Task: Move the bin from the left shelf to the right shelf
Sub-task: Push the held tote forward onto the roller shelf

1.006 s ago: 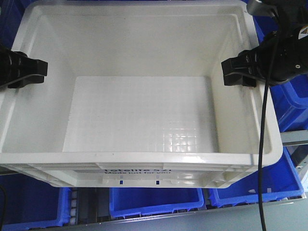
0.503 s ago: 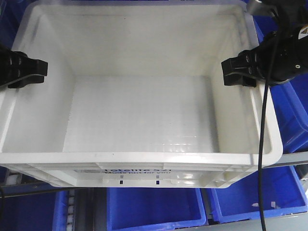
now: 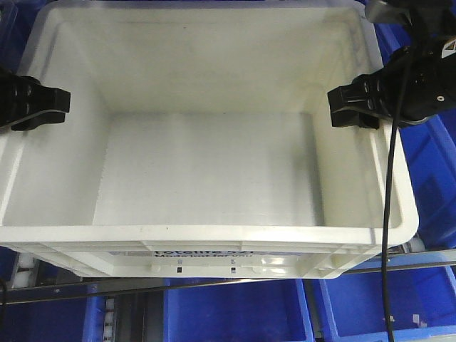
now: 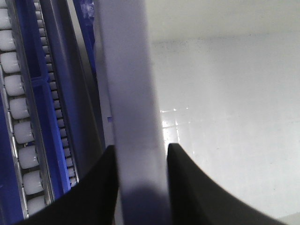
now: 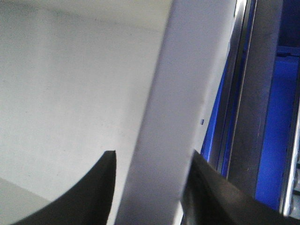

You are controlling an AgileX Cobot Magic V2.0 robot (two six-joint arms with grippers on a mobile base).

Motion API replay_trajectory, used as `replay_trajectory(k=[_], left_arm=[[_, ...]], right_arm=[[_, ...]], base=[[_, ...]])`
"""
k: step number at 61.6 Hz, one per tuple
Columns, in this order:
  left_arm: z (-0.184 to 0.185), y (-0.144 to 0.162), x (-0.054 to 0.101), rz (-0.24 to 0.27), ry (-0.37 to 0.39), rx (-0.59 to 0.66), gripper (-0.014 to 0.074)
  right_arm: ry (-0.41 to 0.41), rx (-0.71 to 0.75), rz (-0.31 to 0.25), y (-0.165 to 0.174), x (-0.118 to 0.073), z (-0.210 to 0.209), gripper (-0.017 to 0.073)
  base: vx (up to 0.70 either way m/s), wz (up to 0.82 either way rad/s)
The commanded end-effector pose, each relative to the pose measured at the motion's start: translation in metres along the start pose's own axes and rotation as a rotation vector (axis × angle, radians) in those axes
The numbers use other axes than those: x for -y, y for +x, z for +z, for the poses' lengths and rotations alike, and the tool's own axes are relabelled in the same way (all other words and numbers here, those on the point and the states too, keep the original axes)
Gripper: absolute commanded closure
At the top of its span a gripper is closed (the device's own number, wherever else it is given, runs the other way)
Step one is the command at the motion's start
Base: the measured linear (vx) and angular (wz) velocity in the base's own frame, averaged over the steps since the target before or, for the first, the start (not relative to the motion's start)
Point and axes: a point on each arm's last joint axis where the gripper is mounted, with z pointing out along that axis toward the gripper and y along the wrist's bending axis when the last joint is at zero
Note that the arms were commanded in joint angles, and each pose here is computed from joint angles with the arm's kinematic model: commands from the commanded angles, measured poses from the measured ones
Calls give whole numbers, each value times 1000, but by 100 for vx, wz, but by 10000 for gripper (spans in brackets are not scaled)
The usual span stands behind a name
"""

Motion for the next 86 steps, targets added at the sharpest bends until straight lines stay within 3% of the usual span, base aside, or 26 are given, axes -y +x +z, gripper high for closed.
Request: replay_trajectory(k=[1,86], left_arm=[[-24,-16,9,28,41,180,598],[-24,-16,9,27,41,186,598]], right_arm=[[2,145,-23,-12,-4,-21,564],[10,190,-28,-16,-3,-22,564]], base=[[4,7],[0,1]])
